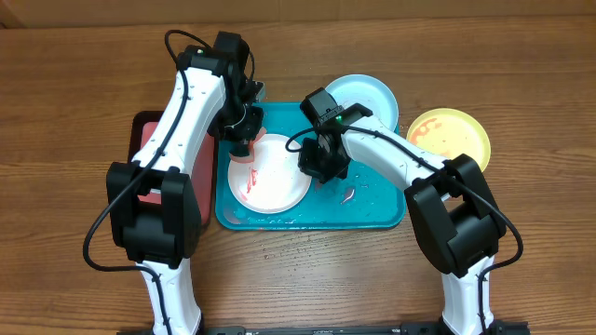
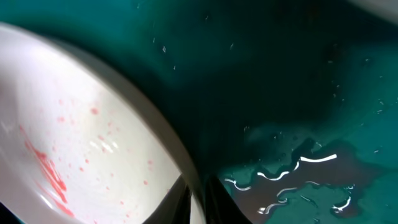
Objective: Clean dirty plates on tray and stack at the side
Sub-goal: 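Scrub the white plate with the sponge in the left gripper, then lift the sponge back toward the mat with the left gripper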
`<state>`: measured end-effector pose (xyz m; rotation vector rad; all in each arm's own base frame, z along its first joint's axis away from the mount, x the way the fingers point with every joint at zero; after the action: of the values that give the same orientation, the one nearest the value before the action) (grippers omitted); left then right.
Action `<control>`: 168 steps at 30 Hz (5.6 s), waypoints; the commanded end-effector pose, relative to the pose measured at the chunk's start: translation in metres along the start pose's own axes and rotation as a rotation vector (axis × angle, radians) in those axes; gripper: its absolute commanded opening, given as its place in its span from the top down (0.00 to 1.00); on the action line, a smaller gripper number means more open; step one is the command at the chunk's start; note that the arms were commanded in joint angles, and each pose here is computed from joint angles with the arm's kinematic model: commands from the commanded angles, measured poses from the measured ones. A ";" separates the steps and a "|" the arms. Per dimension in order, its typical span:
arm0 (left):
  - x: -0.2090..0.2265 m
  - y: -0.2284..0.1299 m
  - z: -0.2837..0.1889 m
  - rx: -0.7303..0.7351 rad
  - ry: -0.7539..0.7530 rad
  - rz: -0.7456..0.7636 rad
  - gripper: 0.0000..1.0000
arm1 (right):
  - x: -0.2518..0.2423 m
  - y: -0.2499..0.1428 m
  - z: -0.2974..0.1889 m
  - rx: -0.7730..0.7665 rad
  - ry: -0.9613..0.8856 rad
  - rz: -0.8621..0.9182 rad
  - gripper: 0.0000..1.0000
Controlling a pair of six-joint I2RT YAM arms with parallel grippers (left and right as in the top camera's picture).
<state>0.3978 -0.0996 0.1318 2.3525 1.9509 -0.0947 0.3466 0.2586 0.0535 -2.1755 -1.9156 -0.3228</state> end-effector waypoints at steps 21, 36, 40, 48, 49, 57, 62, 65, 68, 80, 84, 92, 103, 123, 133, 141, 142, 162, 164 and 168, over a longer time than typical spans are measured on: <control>0.043 0.000 0.065 -0.103 0.256 -0.145 0.96 | -0.001 0.012 0.012 -0.064 0.045 0.044 0.96; -0.046 -0.030 0.081 -0.001 -0.359 0.248 0.96 | 0.003 0.005 0.012 -0.023 0.074 -0.009 0.96; -0.046 -0.022 0.080 -0.034 -0.356 0.220 0.96 | 0.002 0.001 0.012 0.000 0.074 -0.010 0.96; 0.029 0.032 0.078 -0.299 0.186 -0.265 0.96 | 0.002 0.000 0.012 0.005 0.069 -0.009 0.96; 0.038 0.034 0.075 -0.327 0.251 -0.300 0.96 | 0.001 0.000 0.012 0.005 0.068 -0.009 0.96; 0.035 0.004 0.082 -0.160 0.256 -0.195 0.96 | 0.002 0.000 0.012 0.001 0.068 -0.010 0.96; -0.014 -0.037 0.087 0.069 -0.114 0.111 0.96 | 0.002 0.001 0.012 0.000 0.069 -0.010 0.96; -0.040 -0.050 0.080 0.098 -0.334 0.248 0.96 | 0.002 0.001 0.012 0.000 0.069 -0.010 0.96; -0.054 -0.046 0.075 0.059 -0.448 0.292 0.96 | 0.002 0.001 0.012 0.001 0.069 -0.010 0.96; 0.034 0.030 0.077 -0.298 0.226 -0.291 0.96 | 0.001 0.000 0.012 0.003 0.066 -0.009 0.96; 0.054 0.010 0.074 -0.243 0.391 -0.365 0.96 | 0.001 0.000 0.012 0.002 0.066 -0.008 0.96; 0.015 -0.043 0.087 0.099 0.121 -0.017 0.96 | 0.001 0.001 0.012 0.000 0.064 -0.009 0.96; -0.056 -0.038 0.089 0.038 -0.211 0.384 0.96 | 0.001 0.000 0.012 0.001 0.064 -0.009 0.96; 0.030 -0.030 0.077 -0.042 0.473 -0.195 0.96 | 0.001 0.001 0.012 0.000 0.064 -0.008 0.96; 0.007 -0.057 0.084 0.142 0.294 -0.035 0.96 | 0.001 0.001 0.012 0.000 0.064 -0.008 0.96; -0.044 -0.039 0.091 0.071 -0.098 0.103 0.96 | 0.001 0.001 0.012 0.000 0.064 -0.009 0.96; -0.047 -0.037 0.091 0.058 -0.115 0.104 0.96 | 0.001 0.001 0.012 0.000 0.064 -0.009 0.96; -0.014 0.053 -0.029 -0.257 -0.125 -0.104 0.96 | 0.005 0.000 0.010 0.009 0.086 -0.059 0.96; 0.004 0.056 -0.044 -0.279 -0.070 -0.174 0.96 | 0.006 0.002 0.007 0.009 0.084 -0.071 0.96; 0.030 0.054 -0.061 -0.287 -0.042 -0.251 0.96 | 0.013 0.008 -0.016 -0.024 0.069 -0.126 0.96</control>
<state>0.4492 -0.0975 0.1800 1.9963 1.9626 0.0224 0.3435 0.2632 0.0497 -2.0617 -1.9464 -0.3662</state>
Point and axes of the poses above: each gripper's point midway between its finger pads, its own z axis out along the fingers, its own x axis along the line the jaws close on, y = z × x, the point moved 4 cm from there along -z, back along the fingers, and after that the axes turned 5 degrees about -z, right-handed, at the moved point
